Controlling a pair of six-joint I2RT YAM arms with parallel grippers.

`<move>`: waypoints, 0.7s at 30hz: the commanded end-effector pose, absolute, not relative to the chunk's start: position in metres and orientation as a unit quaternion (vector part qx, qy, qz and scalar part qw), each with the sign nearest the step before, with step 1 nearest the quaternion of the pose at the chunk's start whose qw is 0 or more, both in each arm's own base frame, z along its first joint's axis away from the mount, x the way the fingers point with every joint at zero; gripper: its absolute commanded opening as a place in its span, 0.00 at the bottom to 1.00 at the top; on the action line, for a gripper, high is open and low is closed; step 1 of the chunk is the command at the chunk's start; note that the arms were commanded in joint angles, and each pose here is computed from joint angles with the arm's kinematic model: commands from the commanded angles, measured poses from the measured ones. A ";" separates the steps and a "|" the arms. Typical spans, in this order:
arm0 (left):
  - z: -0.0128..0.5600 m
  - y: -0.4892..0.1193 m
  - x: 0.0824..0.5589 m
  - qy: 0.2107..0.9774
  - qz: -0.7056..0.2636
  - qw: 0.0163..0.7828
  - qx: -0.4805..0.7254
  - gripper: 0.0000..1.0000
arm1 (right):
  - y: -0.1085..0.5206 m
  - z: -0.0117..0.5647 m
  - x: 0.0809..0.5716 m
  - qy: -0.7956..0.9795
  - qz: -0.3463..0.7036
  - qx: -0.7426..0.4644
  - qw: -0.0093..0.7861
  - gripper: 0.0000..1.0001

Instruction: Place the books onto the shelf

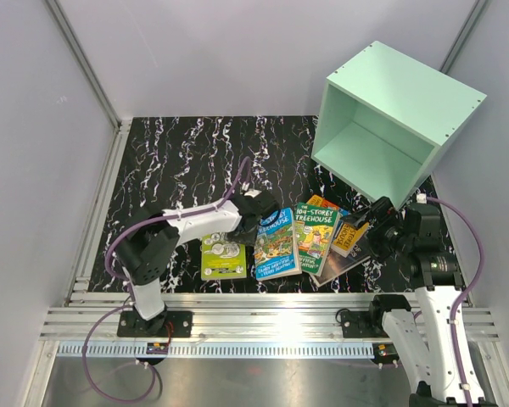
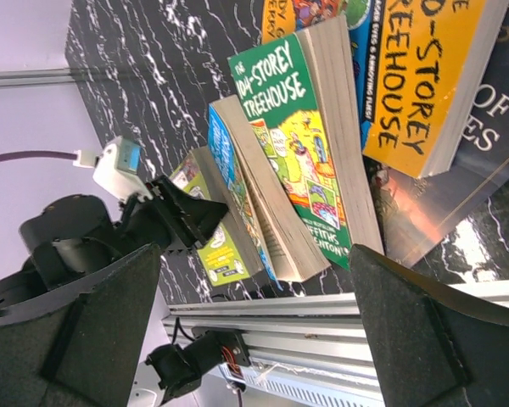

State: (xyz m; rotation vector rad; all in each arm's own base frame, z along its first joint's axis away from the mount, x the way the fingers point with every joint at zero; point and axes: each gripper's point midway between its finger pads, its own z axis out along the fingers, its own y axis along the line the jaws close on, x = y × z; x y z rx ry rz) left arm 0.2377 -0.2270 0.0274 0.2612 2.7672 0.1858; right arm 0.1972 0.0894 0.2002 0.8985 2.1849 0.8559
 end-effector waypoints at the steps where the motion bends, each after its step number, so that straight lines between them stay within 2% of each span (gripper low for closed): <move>1: -0.006 -0.218 0.217 0.985 0.067 0.124 0.101 0.34 | 0.092 0.193 0.190 0.836 0.322 0.333 0.294 1.00; 2: -0.005 -0.220 0.218 0.985 0.057 0.130 0.099 0.26 | 0.092 0.190 0.188 0.838 0.321 0.334 0.288 1.00; 3: -0.007 -0.217 0.214 0.985 0.055 0.126 0.101 0.12 | 0.092 0.188 0.187 0.839 0.320 0.334 0.286 1.00; 5: -0.002 -0.224 0.214 0.985 0.023 0.133 0.106 0.00 | 0.093 0.186 0.184 0.840 0.320 0.333 0.284 1.00; 10: 0.022 -0.231 0.215 0.981 -0.025 0.151 0.118 0.00 | 0.093 0.192 0.179 0.833 0.328 0.330 0.301 1.00; 13: 0.062 -0.234 0.221 0.973 -0.060 0.187 0.119 0.00 | 0.093 0.197 0.178 0.831 0.332 0.328 0.304 1.00; 18: 0.165 -0.242 0.240 0.948 -0.131 0.271 0.099 0.00 | 0.098 0.200 0.181 0.831 0.342 0.326 0.294 1.00; 21: 0.210 -0.243 0.241 0.938 -0.153 0.295 0.102 0.00 | 0.102 0.200 0.188 0.828 0.355 0.325 0.288 1.00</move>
